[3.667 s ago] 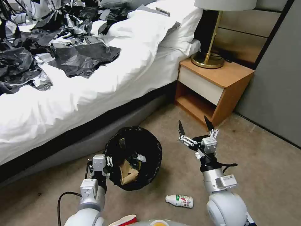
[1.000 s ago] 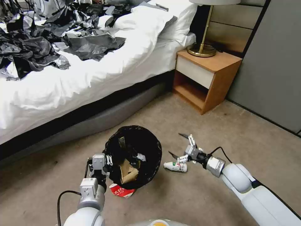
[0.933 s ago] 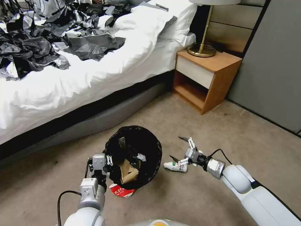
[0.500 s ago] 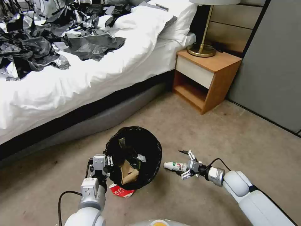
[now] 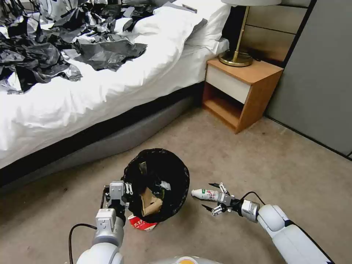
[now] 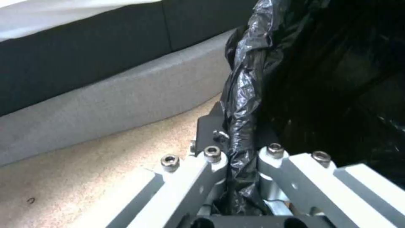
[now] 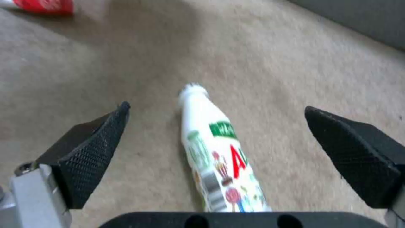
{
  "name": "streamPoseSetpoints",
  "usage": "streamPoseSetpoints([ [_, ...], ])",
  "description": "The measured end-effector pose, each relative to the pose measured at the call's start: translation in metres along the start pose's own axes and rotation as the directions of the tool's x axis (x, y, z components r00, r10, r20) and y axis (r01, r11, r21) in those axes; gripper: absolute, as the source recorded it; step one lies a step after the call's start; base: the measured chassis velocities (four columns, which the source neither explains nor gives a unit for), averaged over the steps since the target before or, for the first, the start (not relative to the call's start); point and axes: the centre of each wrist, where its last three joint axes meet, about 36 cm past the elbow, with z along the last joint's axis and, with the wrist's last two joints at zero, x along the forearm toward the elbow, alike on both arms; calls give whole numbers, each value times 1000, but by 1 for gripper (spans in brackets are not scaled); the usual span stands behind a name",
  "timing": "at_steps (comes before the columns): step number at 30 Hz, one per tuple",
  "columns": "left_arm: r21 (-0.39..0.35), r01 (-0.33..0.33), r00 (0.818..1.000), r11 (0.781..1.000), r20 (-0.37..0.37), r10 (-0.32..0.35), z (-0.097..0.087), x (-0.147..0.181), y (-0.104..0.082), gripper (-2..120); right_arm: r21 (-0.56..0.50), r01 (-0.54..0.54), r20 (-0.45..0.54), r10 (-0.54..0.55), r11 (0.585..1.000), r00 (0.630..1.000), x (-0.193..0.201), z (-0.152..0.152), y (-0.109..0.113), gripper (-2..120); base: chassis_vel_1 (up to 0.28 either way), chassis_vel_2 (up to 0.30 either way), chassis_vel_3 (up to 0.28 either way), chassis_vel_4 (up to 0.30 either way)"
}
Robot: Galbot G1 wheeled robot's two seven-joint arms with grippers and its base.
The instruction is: Pick up the trash bin, then pick up the garbage from the floor and place it into the trash bin.
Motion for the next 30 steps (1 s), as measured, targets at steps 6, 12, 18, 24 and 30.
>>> streamPoseSetpoints([
  [6,-2,0,1000,1000,-3,0,1,0,-1,1,-39,-32,-21,31,999,999,-9,14,2,100,0,0,0,0],
  [12,-5,1,1000,1000,-7,-1,2,1,-1,1,-58,-42,-20,41,997,999,-21,19,2,100,0,0,0,0],
  [18,-7,2,1000,1000,-11,-3,4,2,-1,1,-68,-32,-15,31,997,999,-37,20,4,100,0,0,0,0],
  [24,-7,4,1000,1000,-15,-4,6,1,-1,1,-74,-25,-27,23,997,999,-45,23,4,100,0,0,0,0],
  [30,-8,4,1000,1000,-20,-5,8,1,-1,1,-108,-21,-56,15,994,998,-47,36,11,100,0,0,0,0],
])
